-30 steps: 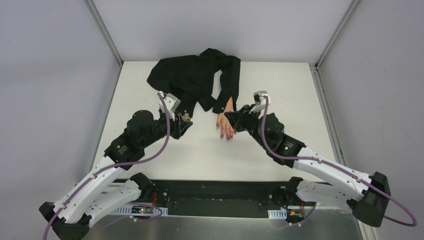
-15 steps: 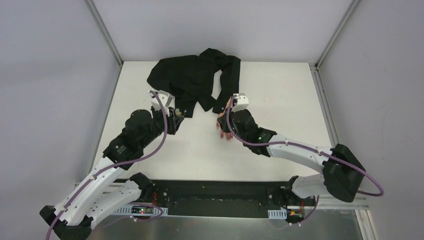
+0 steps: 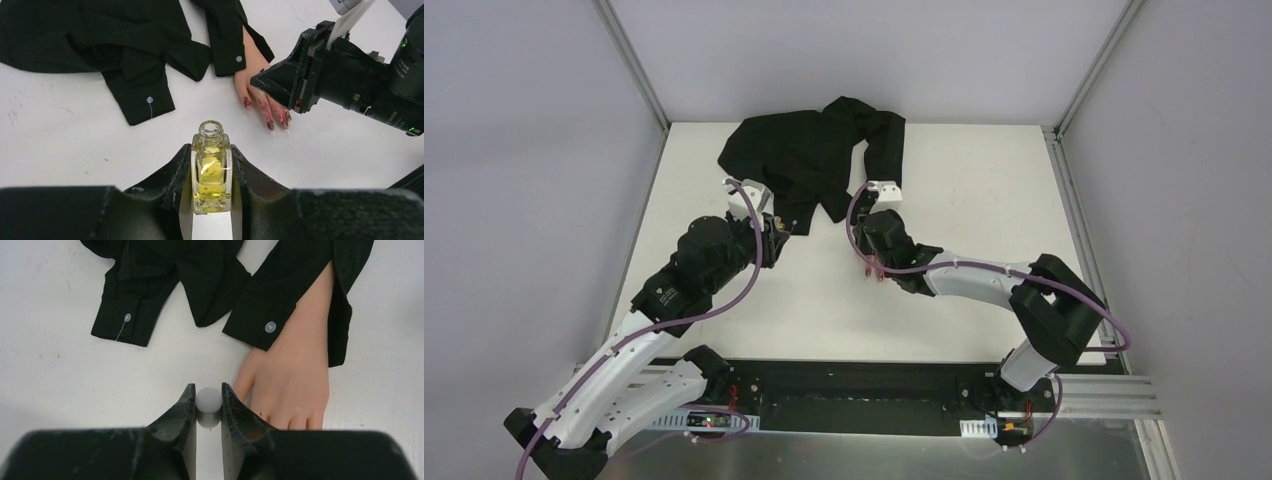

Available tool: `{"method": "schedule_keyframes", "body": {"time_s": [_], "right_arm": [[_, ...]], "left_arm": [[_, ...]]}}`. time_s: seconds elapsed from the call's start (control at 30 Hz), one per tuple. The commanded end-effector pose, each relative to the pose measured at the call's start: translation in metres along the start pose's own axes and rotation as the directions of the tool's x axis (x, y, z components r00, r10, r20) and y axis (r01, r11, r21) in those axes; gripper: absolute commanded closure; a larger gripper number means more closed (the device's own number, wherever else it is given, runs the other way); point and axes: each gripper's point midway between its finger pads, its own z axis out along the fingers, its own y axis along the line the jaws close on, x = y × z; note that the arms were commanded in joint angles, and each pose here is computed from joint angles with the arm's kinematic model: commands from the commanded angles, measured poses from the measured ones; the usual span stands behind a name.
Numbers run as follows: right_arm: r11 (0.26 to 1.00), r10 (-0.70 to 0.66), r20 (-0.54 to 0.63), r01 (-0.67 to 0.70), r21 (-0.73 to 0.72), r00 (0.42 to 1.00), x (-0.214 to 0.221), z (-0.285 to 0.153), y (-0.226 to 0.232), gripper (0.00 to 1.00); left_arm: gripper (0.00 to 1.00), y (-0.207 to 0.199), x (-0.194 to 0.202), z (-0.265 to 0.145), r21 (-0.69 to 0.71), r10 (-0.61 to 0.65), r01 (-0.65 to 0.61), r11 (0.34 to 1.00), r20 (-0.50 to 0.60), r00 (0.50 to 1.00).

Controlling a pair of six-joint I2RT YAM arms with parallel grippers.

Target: Paint the nails

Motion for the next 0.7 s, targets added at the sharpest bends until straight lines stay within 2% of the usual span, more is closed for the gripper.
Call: {"method": "schedule_keyframes", "body": {"time_s": [0.0, 0.23, 0.67], "right_arm": [[1.0, 0.026, 0.069, -0.026, 0.001, 0.997, -0.021, 0.016, 0.008, 1.0], [0.996, 0.084, 0.075, -0.084, -0.001, 0.994, -0.007, 0.031, 0.009, 1.0], [0.997, 0.057, 0.057, -0.06, 0.039, 0.997, 0.011, 0.037, -0.002, 1.0]], "left_arm": [[1.0, -0.006, -0.016, 0.0, 0.025, -0.012, 0.011, 1.0, 0.024, 1.0], [1.0, -0.011, -0.014, 0.003, 0.045, -0.03, 0.029, 0.999, 0.011, 0.999], [1.0, -0.016, -0.014, 0.002, 0.071, -0.035, 0.035, 0.997, 0.006, 0.999]]}}
